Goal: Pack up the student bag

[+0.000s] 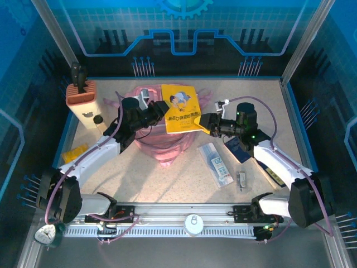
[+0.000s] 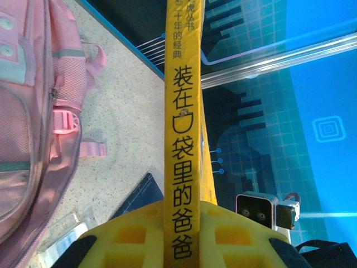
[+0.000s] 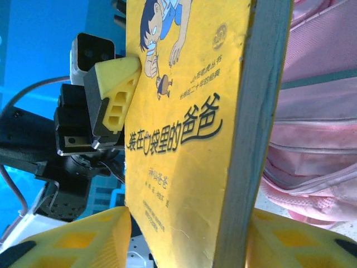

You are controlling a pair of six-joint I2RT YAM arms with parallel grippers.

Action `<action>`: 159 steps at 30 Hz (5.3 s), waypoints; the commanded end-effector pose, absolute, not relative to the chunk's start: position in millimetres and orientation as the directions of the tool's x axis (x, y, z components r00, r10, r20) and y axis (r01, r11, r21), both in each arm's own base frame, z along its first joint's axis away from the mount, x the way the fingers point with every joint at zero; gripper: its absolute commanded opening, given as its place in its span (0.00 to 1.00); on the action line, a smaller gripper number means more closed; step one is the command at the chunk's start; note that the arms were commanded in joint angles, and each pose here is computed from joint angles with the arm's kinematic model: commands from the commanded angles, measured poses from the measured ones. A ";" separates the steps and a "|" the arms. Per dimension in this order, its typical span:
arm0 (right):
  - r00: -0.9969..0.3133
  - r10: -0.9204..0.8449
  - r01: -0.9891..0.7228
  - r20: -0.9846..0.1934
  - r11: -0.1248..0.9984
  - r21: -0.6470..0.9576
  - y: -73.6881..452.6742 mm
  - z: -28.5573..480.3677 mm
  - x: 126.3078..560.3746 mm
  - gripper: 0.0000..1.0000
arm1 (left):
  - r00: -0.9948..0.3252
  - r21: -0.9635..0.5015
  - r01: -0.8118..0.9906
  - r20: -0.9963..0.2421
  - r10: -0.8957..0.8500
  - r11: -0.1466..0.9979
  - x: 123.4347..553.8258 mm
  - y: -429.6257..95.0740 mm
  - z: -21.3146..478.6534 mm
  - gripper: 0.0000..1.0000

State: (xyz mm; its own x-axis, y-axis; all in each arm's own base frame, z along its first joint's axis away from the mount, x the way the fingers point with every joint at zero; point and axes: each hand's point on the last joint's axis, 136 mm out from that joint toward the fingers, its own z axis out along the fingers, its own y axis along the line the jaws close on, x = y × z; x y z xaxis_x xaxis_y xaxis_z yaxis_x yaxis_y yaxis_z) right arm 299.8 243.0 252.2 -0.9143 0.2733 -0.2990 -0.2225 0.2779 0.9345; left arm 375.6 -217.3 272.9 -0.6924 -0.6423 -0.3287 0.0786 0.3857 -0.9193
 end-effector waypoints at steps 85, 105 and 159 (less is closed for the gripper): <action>-0.854 0.361 -0.095 -0.375 0.600 0.794 122.8 195.0 260.7 0.00 | -0.563 0.411 0.508 -0.505 0.654 0.756 418.5 -227.3 135.5 0.04; -0.887 0.251 -0.222 -0.387 0.503 0.835 190.0 223.7 263.8 0.00 | -0.438 0.388 0.371 -0.728 0.527 0.844 435.9 -217.8 284.3 0.00; -0.796 0.090 -0.267 -0.598 0.836 0.480 326.7 77.8 398.7 0.36 | -0.409 0.351 0.318 -0.787 0.461 0.881 439.3 -202.4 307.8 0.00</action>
State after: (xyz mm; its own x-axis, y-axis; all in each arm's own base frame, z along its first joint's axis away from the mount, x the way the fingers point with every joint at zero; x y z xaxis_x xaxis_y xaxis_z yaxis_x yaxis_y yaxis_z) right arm 369.8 332.6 57.4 -0.8605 0.0586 -0.5061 -0.2536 0.8123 0.5252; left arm 435.8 -207.8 255.2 -0.5033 0.5416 -0.6734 0.3934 0.8374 0.3795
